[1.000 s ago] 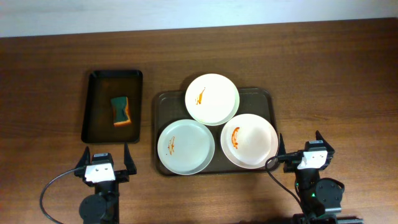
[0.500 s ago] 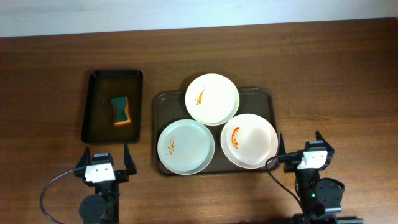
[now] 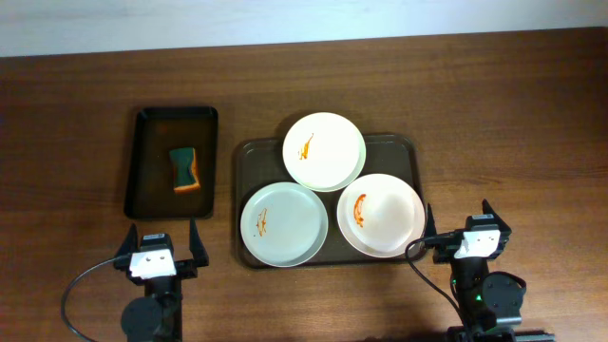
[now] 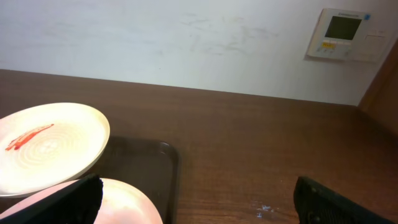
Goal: Clean dirty plates on tray and stack at the side
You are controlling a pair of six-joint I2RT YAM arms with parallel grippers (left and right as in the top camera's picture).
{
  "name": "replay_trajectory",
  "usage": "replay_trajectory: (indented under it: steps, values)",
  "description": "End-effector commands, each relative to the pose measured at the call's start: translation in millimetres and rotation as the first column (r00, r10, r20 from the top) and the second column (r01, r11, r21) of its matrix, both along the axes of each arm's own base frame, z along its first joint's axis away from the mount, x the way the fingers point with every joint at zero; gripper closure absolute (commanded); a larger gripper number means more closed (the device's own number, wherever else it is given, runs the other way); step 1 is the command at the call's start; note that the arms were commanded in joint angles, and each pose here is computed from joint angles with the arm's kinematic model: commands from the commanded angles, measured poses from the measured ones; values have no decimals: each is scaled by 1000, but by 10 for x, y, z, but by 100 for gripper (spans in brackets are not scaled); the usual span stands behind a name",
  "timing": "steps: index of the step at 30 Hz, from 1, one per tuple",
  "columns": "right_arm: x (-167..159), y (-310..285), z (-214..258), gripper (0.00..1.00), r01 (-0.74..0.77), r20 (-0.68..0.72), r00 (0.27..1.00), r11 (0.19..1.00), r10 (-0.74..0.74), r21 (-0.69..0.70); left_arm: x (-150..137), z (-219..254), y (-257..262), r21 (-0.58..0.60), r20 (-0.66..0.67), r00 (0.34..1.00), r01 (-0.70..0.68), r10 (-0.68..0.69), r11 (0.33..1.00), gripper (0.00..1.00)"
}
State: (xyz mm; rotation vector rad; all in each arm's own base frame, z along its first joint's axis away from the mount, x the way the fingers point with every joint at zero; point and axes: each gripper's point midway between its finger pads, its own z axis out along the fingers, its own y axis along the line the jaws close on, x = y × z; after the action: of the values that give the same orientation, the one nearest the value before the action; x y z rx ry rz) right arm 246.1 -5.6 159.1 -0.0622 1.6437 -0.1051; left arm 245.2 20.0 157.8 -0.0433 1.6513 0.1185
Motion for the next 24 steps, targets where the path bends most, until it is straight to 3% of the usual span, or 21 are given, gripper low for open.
replay_trajectory:
  steps: [1, 20, 21, 22, 24]
  values:
    - [0, -39, -40, 2, 19, -8, 1000, 1000, -19, 4, 1, -7, -44, 15, 1, 1000, 25, -25, 1000, 0]
    - [0, -39, -40, 2, 19, -8, 1000, 1000, -19, 4, 3, 1, -51, 10, 5, 1000, 28, -28, 1000, 0]
    - [0, -39, -40, 2, 19, -8, 1000, 1000, -19, 4, 12, 82, -157, -21, 41, 995, 89, -88, 996, 0]
    - [0, -39, -40, 2, 19, -8, 1000, 1000, -19, 4, -1, 140, -409, -90, 72, 971, 232, -226, 968, 0]
    - [0, -39, -40, 2, 19, -8, 1000, 1000, -19, 4, -114, 449, -796, -47, 190, 876, 459, -443, 887, 0]
